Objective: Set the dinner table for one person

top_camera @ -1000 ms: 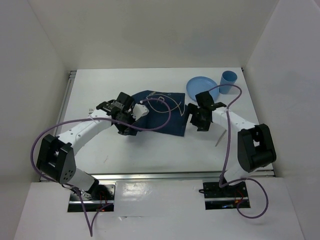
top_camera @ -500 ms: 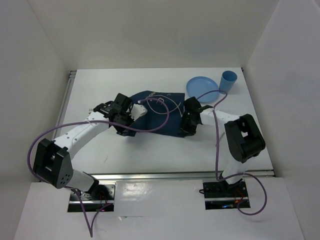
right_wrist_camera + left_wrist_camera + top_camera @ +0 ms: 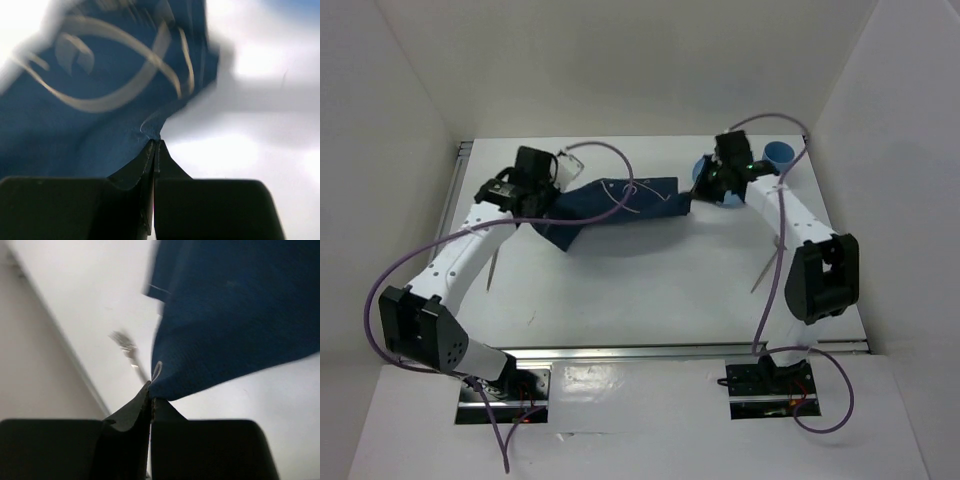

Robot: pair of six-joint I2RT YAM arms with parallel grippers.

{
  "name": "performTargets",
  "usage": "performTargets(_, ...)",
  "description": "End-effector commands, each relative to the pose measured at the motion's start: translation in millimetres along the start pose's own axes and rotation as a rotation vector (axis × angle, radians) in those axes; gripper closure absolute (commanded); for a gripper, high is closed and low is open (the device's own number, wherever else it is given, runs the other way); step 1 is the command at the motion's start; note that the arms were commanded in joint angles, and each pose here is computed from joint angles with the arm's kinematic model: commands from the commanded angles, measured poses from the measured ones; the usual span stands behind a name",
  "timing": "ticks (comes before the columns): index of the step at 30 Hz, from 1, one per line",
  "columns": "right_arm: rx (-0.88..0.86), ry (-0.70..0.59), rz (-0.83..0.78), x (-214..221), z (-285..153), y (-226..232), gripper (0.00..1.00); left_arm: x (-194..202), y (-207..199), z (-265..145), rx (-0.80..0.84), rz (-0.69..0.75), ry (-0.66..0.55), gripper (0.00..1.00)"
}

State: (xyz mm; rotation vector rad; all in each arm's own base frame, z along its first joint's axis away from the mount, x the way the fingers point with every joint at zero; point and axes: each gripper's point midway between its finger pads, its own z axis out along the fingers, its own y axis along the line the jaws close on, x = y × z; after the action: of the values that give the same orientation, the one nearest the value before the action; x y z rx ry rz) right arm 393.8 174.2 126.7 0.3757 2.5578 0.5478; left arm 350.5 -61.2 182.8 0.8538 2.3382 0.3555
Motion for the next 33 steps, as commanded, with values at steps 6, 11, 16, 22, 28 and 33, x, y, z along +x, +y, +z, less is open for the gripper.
performTargets(6, -0.219, -0.345, -0.166, -168.8, -138.1, 59.8, 1.00, -113.5, 137.7, -82.9, -0.332, -0.019, -0.295, 1.00)
performTargets(11, -0.289, -0.439, -0.213, -177.9, -192.7, 84.5, 1.00, -127.7, 161.1, -125.9, -0.410, -0.001, -0.362, 1.00)
performTargets(16, -0.311, -0.484, -0.227, -165.1, -230.1, 88.5, 1.00, -119.5, 173.8, -153.2, -0.492, 0.020, -0.372, 1.00)
performTargets(22, -0.309, -0.453, -0.213, -165.9, -211.6, 85.7, 1.00, -125.0, 170.8, -146.4, -0.466, 0.022, -0.378, 1.00)
performTargets(28, -0.341, -0.383, -0.211, -199.4, -148.5, 92.7, 1.00, -139.8, 178.5, -84.0, -0.429, 0.040, -0.310, 1.00)
performTargets(33, -0.448, -0.435, -0.211, -246.7, -136.2, 108.1, 1.00, -170.3, 215.2, -55.7, -0.443, -0.110, -0.340, 1.00)
